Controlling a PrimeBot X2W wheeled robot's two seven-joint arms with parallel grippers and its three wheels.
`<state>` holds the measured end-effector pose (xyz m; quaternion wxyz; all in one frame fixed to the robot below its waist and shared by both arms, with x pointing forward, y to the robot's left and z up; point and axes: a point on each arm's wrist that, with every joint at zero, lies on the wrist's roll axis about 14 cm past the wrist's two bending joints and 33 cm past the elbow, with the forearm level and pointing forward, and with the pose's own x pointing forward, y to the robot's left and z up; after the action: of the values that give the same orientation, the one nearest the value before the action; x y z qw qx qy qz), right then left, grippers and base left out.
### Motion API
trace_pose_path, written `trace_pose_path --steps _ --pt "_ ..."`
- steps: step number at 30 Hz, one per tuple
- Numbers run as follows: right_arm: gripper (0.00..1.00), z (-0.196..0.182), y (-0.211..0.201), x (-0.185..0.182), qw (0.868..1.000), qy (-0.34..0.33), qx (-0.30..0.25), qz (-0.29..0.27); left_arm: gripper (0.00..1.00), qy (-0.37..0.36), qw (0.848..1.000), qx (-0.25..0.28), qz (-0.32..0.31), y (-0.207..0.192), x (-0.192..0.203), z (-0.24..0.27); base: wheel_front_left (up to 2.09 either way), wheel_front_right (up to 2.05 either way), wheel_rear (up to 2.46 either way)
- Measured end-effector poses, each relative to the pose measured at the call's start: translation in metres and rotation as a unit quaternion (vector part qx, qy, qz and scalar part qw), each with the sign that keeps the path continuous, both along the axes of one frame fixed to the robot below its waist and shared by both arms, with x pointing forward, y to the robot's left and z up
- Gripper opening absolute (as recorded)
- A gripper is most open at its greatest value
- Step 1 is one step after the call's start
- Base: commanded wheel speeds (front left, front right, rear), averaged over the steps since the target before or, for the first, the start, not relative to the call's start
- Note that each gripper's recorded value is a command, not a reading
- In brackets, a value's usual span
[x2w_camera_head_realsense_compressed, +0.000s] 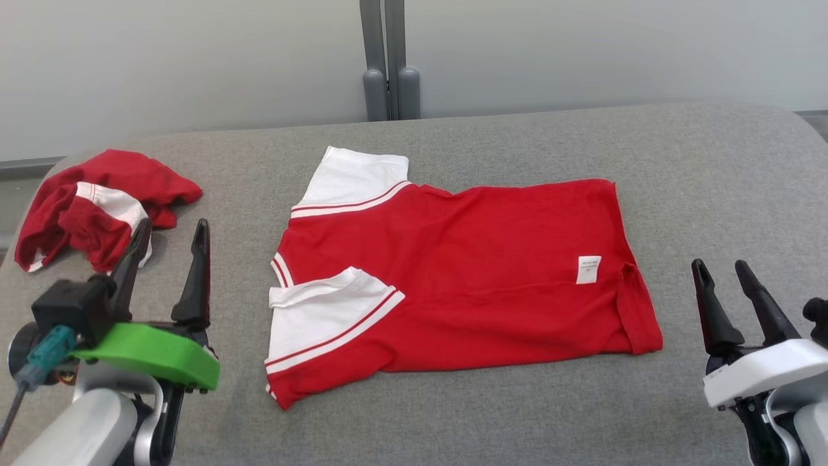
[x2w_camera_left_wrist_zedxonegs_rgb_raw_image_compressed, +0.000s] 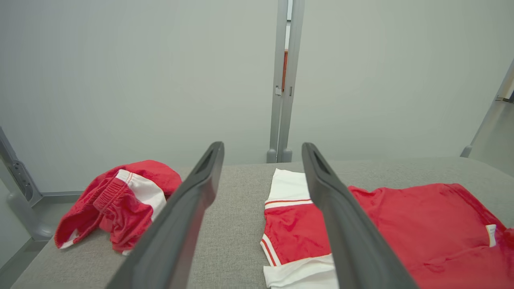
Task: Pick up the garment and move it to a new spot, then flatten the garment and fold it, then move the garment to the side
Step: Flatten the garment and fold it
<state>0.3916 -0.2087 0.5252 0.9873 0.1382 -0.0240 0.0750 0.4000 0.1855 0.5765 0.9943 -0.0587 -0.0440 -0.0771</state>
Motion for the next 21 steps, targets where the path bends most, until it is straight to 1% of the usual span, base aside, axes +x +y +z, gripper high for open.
trace_pose_path --steps 3,5,9,13,18,21 --pt "1.00 -0.015 -0.001 -0.009 1.000 0.015 0.005 -0.008 1.00 -0.013 1.000 -0.006 0.017 0.000 -0.013 -0.004 0.00 0.00 0.00" --pt "1.00 -0.021 -0.002 -0.015 1.000 0.019 0.013 -0.015 1.00 -0.004 0.999 -0.028 0.029 0.001 -0.022 -0.015 0.00 0.00 0.00" --pt "1.00 -0.024 -0.002 -0.019 0.999 0.021 0.016 -0.019 1.00 0.004 0.999 -0.026 0.030 -0.002 -0.036 -0.031 0.00 0.00 0.00" --pt "1.00 -0.026 -0.004 -0.021 0.999 0.022 0.014 -0.021 1.00 0.005 0.999 -0.035 0.027 -0.005 -0.039 -0.037 0.00 0.00 0.00" --pt "1.00 -0.030 -0.001 -0.020 0.999 0.029 0.009 -0.016 1.00 0.000 0.999 -0.031 0.027 -0.004 -0.039 -0.039 0.00 0.00 0.00" --pt "1.00 -0.037 0.000 -0.017 0.999 0.044 0.004 -0.012 1.00 0.005 0.999 -0.033 0.026 -0.004 -0.037 -0.043 0.00 0.00 0.00"
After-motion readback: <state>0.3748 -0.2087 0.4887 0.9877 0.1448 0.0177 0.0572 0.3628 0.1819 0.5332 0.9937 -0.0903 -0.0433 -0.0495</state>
